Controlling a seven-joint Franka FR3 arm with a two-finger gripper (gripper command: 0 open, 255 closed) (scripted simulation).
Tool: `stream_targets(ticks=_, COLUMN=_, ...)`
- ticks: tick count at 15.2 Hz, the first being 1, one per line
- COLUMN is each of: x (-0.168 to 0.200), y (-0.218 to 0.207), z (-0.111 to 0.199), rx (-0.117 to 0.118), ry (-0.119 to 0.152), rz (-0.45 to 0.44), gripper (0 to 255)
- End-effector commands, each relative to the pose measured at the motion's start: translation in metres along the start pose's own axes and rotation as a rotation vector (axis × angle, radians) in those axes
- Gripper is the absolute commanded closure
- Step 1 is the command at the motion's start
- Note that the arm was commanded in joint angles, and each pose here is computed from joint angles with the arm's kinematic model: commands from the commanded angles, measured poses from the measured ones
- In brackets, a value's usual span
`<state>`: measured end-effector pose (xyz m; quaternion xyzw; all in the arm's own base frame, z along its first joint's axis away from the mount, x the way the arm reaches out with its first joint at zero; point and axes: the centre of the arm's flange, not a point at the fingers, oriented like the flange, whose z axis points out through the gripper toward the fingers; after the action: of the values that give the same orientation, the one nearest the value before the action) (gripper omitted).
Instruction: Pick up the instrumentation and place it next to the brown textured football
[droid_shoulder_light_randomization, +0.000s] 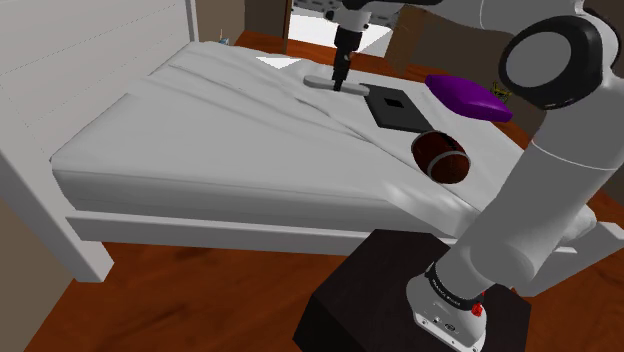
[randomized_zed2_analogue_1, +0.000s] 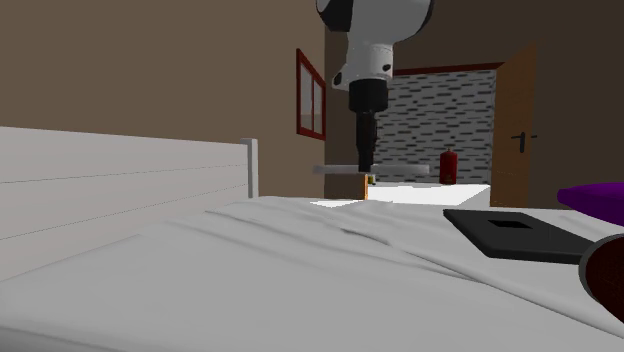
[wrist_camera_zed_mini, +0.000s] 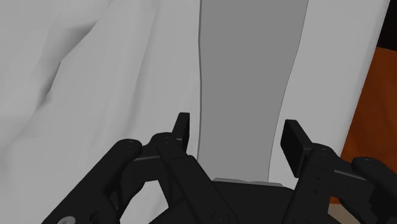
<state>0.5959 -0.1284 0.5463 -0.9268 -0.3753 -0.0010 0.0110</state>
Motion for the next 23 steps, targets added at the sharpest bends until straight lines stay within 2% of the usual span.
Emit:
stream_targets(ticks=1, x=-0.018, y=-0.018, z=0.000, rx=0.000, ry=0.000, rz=0.000, gripper=255)
stream_targets(ticks=19, x=-0.180, y=-0.192, z=0.000, rx=0.000, ry=0.000, rz=0.000, gripper=255)
stream_targets(ticks=23, x=-0.180, y=-0.192, z=0.021, rx=0.000, ry=0.000, rz=0.000, gripper=255)
